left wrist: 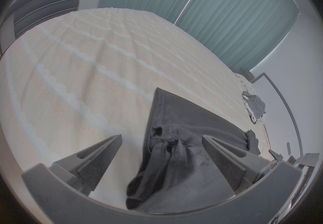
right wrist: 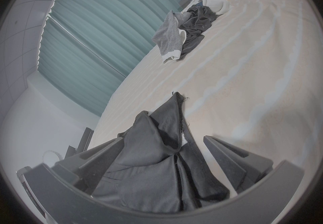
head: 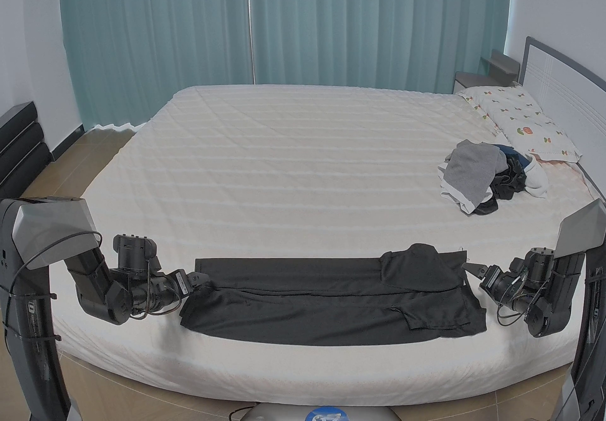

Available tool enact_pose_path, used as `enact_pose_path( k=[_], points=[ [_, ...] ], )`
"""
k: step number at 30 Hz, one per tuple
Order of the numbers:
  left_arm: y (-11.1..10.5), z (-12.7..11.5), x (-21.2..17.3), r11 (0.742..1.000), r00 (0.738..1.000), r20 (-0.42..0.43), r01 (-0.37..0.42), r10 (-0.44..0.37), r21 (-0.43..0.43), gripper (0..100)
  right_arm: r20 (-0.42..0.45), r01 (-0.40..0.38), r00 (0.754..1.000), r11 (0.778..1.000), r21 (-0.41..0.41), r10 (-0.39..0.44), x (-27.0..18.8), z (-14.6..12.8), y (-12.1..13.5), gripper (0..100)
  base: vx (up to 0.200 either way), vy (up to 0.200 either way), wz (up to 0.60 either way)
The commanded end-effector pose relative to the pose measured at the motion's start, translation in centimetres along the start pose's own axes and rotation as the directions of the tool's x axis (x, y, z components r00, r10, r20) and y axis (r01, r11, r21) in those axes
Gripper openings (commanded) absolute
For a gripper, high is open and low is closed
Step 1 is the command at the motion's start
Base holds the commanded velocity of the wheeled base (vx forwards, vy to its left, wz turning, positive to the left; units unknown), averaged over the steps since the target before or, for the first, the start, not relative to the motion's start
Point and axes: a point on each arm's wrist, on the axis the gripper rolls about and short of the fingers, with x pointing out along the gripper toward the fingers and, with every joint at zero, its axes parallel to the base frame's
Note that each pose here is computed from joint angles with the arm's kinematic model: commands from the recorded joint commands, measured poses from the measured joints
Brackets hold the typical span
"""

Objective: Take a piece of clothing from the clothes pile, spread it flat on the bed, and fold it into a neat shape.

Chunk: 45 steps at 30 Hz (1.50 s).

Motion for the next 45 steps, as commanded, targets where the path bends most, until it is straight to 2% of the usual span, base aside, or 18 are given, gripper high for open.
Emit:
enact_pose_path(
  k=[1, 7, 15, 16, 29, 45],
  points=[
    [-0.7, -0.2, 0.3, 1.0, 1.0, 0.003, 0.013, -0.013, 0.014, 100, -0.005, -0.004, 1.0, 1.0, -0.011, 0.004, 0.2, -0.3, -0.1, 100, 0.0, 0.0, 0.0],
    [-1.7, -0.3, 0.9, 0.998, 0.999, 0.029, 0.044, -0.045, 0.039, 100, -0.023, -0.011, 1.0, 1.0, -0.025, 0.01, 0.6, -0.8, 0.2, 100, 0.0, 0.0, 0.0],
    [-1.7, -0.8, 1.6, 0.998, 0.999, 0.041, 0.019, -0.021, 0.053, 100, -0.026, -0.013, 1.0, 0.999, -0.029, 0.012, 0.5, -0.9, 0.3, 100, 0.0, 0.0, 0.0],
    [-1.7, -0.8, 1.7, 0.998, 0.999, 0.04, 0.017, -0.019, 0.053, 0, -0.025, -0.015, 1.0, 0.999, -0.032, 0.014, 0.5, -0.9, 0.4, 100, 0.0, 0.0, 0.0],
    [-0.3, 0.0, 0.6, 0.999, 0.998, 0.066, -0.024, 0.022, 0.021, 0, -0.035, -0.047, 0.998, 0.996, -0.072, 0.045, 0.9, -1.1, 1.5, 100, 0.0, 0.0, 0.0],
    [-0.8, 0.7, -0.4, 1.0, 0.996, 0.089, -0.004, 0.003, 0.014, 0, -0.048, -0.049, 0.998, 0.996, -0.077, 0.046, 1.0, -1.4, 1.4, 100, 0.0, 0.0, 0.0]
  ],
)
